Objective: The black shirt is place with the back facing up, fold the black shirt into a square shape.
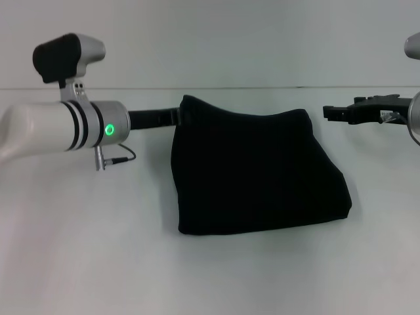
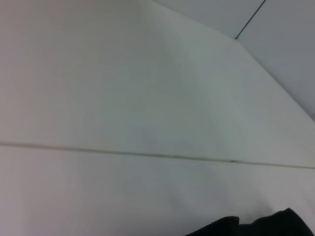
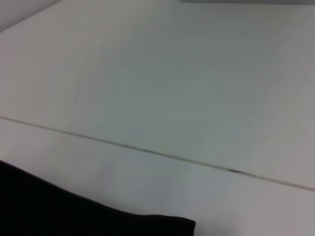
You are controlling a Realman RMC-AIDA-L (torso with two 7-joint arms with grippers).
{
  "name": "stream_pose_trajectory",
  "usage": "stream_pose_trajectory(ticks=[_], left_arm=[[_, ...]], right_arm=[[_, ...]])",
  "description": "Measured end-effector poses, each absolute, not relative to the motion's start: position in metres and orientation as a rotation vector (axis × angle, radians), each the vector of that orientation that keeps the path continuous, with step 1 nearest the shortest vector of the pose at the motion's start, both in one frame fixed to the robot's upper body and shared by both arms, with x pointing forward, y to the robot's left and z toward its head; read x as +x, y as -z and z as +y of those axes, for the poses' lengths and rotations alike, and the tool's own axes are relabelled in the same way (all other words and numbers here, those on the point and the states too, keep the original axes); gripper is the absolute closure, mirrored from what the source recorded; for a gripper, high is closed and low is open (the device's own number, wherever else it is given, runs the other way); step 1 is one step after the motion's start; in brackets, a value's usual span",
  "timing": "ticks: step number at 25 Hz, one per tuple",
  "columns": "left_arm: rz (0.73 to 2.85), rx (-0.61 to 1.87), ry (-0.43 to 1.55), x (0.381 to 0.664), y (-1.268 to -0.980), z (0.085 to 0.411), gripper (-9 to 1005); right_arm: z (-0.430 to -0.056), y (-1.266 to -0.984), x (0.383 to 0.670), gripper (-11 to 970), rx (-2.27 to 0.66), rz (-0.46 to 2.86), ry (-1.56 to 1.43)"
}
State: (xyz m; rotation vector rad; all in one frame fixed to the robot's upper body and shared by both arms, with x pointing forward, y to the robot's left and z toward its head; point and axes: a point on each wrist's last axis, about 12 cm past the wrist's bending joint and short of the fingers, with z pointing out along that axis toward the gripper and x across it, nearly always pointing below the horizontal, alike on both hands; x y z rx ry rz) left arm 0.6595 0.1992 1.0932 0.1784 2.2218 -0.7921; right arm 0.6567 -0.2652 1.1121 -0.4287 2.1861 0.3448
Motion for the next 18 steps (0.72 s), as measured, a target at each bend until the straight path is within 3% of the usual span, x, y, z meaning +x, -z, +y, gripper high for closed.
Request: stream_pose_trajectory(ticks=[18], left_arm=[[2.179, 0.252, 0.805, 0.673, -1.115, 0.188, 925]], right_arm=[[-0.26, -1.11, 0.657, 150, -0.431, 2.189, -0.351]])
